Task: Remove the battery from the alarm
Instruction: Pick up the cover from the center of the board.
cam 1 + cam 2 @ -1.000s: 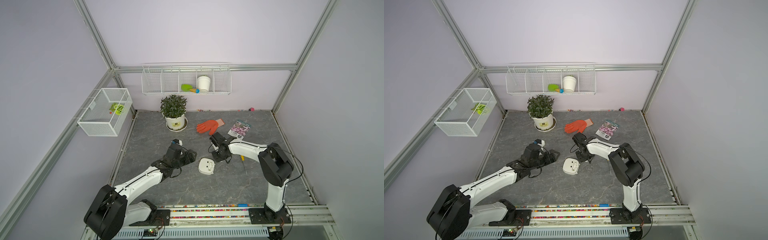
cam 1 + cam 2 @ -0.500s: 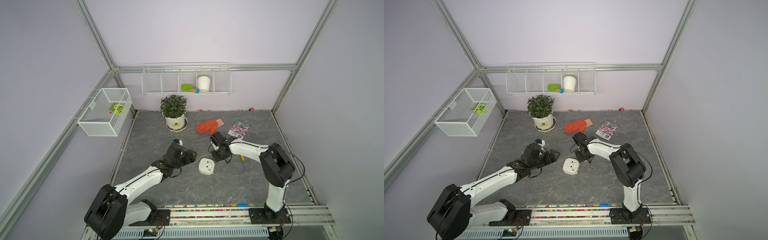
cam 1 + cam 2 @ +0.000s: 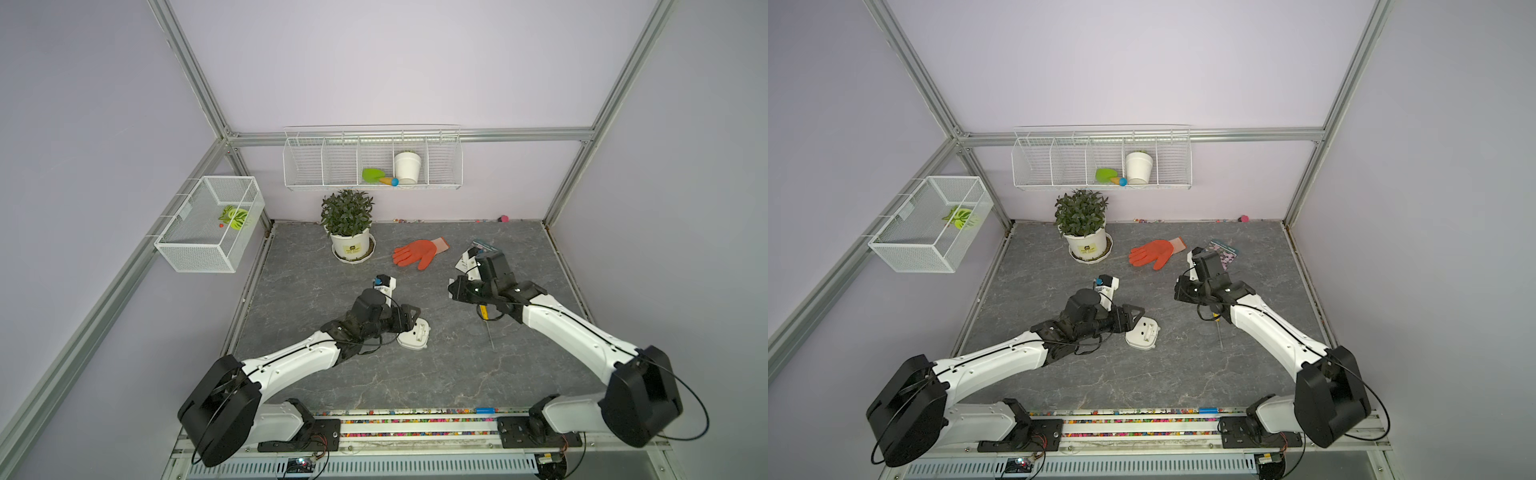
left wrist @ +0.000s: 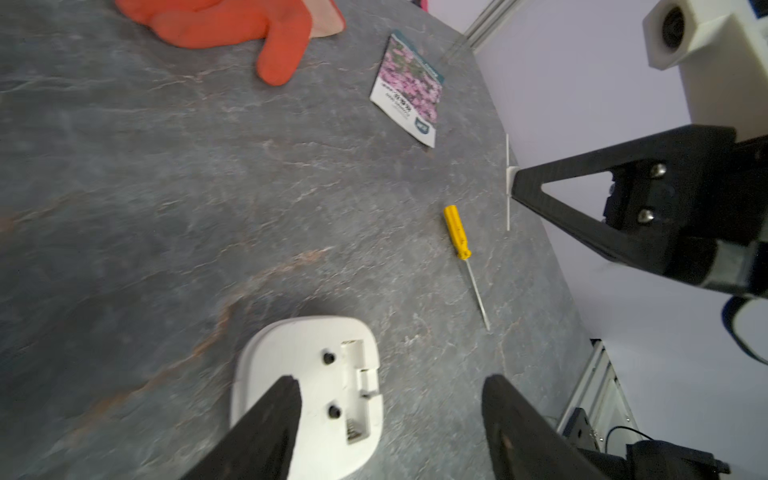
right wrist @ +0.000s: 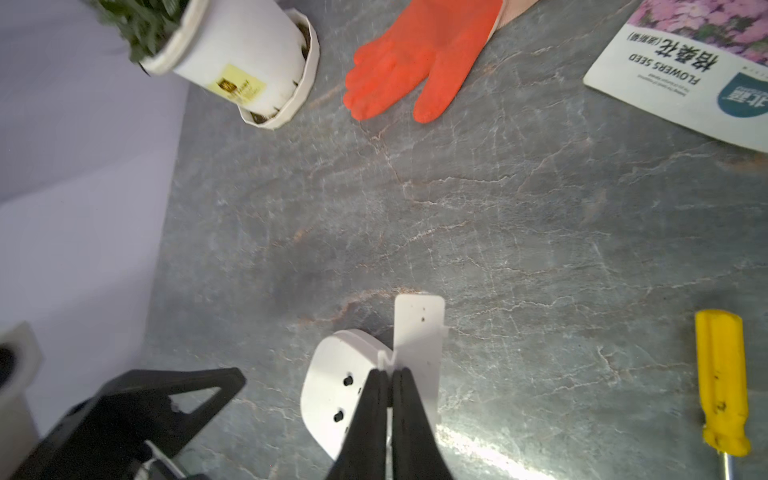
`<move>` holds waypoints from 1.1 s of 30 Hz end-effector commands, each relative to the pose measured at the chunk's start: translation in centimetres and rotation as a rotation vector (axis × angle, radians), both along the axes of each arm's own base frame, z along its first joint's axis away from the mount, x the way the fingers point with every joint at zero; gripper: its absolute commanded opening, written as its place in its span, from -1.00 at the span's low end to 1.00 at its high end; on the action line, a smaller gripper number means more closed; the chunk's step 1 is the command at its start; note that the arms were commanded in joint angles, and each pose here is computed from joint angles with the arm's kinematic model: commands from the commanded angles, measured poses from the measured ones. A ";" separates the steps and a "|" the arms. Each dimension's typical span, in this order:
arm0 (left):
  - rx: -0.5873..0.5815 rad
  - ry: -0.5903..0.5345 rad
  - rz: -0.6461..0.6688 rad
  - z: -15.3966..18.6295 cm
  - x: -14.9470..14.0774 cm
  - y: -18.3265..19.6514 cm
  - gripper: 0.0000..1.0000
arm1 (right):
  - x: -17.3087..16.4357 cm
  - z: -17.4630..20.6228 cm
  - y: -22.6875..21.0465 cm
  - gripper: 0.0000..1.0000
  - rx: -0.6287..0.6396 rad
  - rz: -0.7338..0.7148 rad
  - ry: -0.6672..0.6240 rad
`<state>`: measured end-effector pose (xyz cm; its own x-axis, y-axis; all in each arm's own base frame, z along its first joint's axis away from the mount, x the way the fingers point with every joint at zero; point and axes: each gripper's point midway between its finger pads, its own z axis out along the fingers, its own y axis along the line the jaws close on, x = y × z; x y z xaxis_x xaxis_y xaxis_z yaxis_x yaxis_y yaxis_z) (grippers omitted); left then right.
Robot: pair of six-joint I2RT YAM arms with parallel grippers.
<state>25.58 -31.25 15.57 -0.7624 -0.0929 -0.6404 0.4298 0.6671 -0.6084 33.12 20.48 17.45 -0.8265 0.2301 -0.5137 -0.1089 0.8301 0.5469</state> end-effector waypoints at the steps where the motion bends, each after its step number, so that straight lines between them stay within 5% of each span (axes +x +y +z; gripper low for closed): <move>1: -0.050 -0.099 -0.070 2.6 0.4 -3.1 0.40 | -0.2 1.9 0.0 -0.81 0.166 -0.082 0.001; 13: -0.097 -0.105 -0.279 2.9 -0.2 -10.9 0.17 | -1.0 2.5 -0.4 -0.82 0.231 -0.117 0.005; 33: -0.069 -0.118 -0.277 2.5 1.3 -12.6 -0.42 | -1.2 1.9 0.1 -0.82 0.236 -0.099 0.028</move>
